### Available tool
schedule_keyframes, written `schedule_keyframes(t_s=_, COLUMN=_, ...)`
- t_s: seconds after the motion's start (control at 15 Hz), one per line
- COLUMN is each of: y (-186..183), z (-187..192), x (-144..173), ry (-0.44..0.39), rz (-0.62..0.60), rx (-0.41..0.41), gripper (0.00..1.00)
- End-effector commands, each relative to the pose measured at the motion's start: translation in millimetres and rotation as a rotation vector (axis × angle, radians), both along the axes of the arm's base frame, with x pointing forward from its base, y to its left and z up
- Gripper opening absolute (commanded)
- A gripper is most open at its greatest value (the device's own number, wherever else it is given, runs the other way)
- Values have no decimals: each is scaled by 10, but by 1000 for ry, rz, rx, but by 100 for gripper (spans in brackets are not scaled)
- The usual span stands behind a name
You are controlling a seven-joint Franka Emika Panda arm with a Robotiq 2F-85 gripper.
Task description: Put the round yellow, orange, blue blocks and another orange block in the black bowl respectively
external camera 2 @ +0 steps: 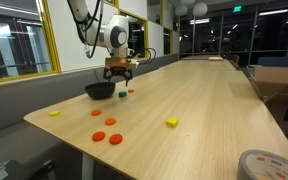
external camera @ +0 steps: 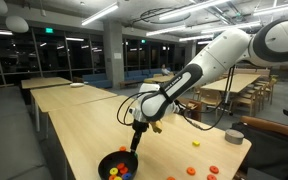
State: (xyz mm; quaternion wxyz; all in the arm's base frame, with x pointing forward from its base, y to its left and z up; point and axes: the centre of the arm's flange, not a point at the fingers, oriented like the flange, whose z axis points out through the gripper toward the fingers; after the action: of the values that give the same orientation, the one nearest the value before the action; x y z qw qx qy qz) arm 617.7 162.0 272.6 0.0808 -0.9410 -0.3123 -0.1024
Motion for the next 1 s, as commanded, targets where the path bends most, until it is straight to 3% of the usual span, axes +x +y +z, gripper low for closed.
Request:
schedule_keyframes(t_s=0.0, y=23, z=329, x=-164, ry=-12, rz=-154, rx=-126, gripper=100)
schedule_keyframes(t_s=0.6, y=-147, z=1342, x=-900, ry=2, rz=-606, rx=-323, gripper=100)
schedule_keyframes(t_s=0.93, y=-215, z=1871, x=-1366, ry=43, rz=-792, rx=-372, gripper=100)
